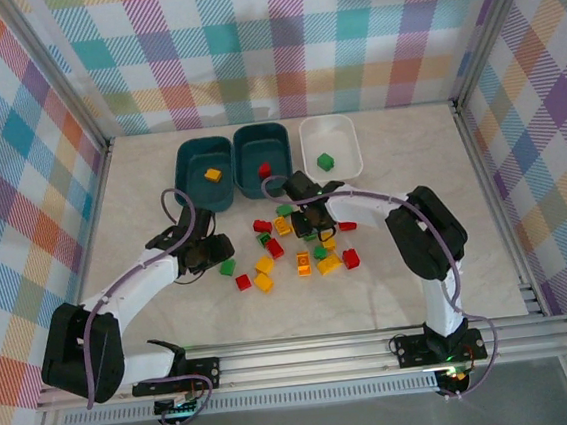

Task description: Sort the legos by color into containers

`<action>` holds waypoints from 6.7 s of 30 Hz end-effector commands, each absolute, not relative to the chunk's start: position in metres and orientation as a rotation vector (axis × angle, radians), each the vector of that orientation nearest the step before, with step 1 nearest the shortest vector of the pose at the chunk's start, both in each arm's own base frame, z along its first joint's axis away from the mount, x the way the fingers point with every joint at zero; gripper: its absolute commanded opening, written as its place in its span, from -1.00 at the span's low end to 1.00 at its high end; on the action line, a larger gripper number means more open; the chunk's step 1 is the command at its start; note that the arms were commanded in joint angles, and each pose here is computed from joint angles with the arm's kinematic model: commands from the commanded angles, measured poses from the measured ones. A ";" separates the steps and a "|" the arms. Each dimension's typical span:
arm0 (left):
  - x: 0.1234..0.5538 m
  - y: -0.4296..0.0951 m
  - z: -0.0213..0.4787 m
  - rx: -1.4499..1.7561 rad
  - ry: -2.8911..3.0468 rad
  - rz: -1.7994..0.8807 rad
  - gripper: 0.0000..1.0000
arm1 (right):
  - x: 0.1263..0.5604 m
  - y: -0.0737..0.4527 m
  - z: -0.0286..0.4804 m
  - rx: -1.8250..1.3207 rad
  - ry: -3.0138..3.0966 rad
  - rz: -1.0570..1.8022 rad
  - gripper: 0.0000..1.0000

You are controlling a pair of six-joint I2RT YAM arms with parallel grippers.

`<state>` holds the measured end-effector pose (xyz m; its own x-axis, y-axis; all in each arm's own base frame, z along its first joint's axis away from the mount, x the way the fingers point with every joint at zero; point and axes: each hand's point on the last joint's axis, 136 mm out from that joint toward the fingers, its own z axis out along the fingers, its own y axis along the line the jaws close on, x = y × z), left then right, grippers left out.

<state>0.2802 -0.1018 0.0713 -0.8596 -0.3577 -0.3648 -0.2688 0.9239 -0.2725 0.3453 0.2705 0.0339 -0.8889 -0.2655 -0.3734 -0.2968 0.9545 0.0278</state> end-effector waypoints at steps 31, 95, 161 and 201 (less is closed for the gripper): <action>0.284 -0.142 0.117 -0.194 2.646 -0.258 0.28 | 0.498 0.181 0.128 -0.006 2.506 0.191 -0.43; 0.380 -0.196 0.070 -0.879 2.563 -0.261 -0.64 | 0.372 0.149 0.144 0.100 2.367 0.521 0.02; 0.228 -0.200 0.092 -0.050 2.674 -0.283 0.40 | 0.357 0.133 0.104 0.225 2.208 0.355 0.17; 0.215 -0.257 0.065 0.562 2.698 -0.147 -0.54 | 0.358 0.136 0.098 0.228 2.234 0.335 0.21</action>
